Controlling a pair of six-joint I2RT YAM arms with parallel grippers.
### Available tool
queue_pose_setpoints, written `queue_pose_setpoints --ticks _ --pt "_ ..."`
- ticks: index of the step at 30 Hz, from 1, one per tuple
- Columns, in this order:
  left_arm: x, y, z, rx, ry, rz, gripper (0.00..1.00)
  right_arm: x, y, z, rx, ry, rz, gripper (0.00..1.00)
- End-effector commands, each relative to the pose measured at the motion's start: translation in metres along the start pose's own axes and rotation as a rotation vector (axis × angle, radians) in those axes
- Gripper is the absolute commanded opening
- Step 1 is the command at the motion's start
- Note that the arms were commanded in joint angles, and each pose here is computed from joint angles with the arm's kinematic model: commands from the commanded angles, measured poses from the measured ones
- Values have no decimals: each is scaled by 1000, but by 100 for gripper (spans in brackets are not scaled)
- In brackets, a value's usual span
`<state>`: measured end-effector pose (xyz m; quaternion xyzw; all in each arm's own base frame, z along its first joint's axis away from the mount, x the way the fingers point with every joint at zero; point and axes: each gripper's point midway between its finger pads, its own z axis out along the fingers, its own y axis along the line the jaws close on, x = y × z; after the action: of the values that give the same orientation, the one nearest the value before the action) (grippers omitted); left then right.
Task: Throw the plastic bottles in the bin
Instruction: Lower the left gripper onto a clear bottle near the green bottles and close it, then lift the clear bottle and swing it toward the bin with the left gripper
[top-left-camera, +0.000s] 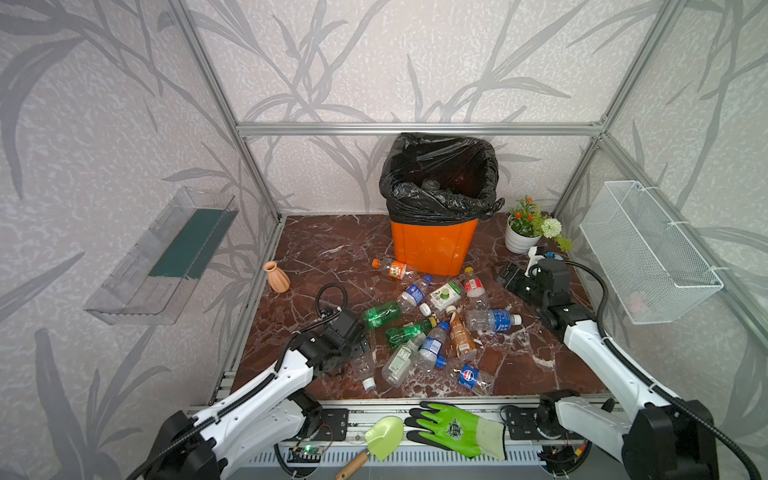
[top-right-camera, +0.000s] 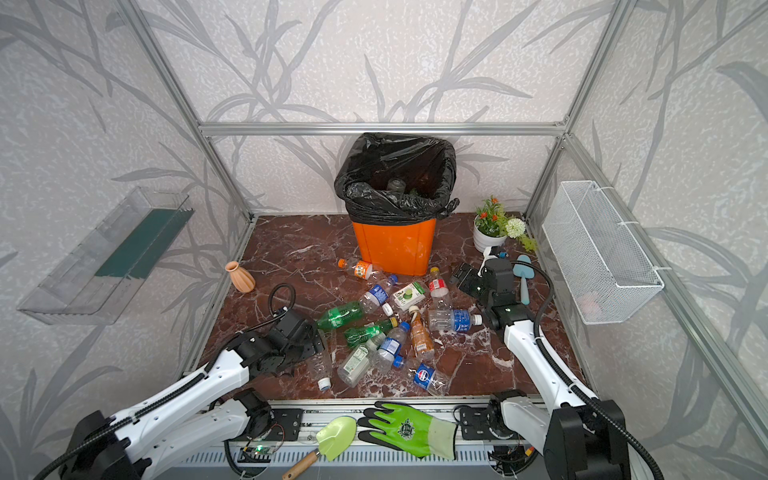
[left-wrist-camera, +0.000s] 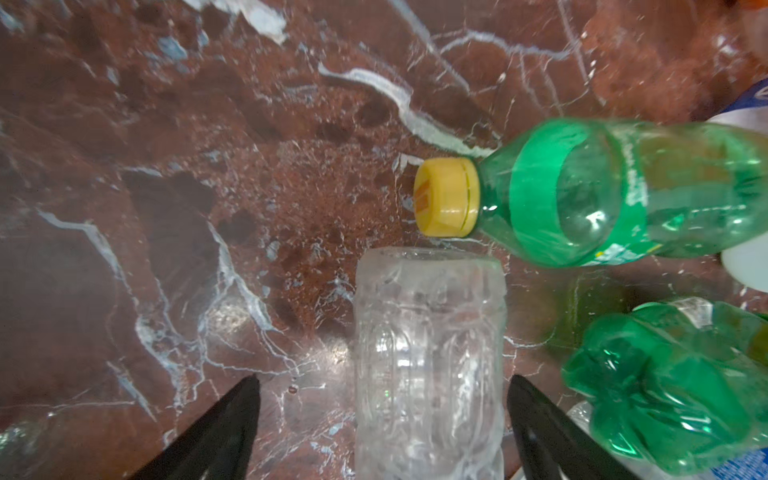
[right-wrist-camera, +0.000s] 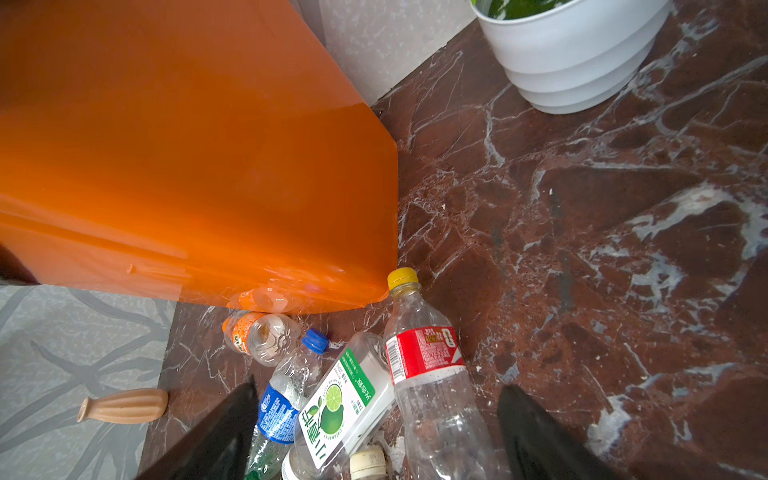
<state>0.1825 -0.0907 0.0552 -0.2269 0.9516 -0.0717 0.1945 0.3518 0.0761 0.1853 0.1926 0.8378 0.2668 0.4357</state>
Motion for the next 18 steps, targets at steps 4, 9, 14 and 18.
queue_pose_setpoints --ticks 4,9,14,18 --pt "11 -19 23 22 73 -12 89 -7 8 -6 -21 -31 -16 91" --pt "13 -20 30 21 79 -16 77 -7 6 -7 -17 -33 -15 91" --pt "4 -13 15 37 17 -36 64 -9 7 -7 -16 -38 -21 91" --pt "-7 -7 -8 55 -43 -81 60 -9 9 -5 -22 -35 -21 91"
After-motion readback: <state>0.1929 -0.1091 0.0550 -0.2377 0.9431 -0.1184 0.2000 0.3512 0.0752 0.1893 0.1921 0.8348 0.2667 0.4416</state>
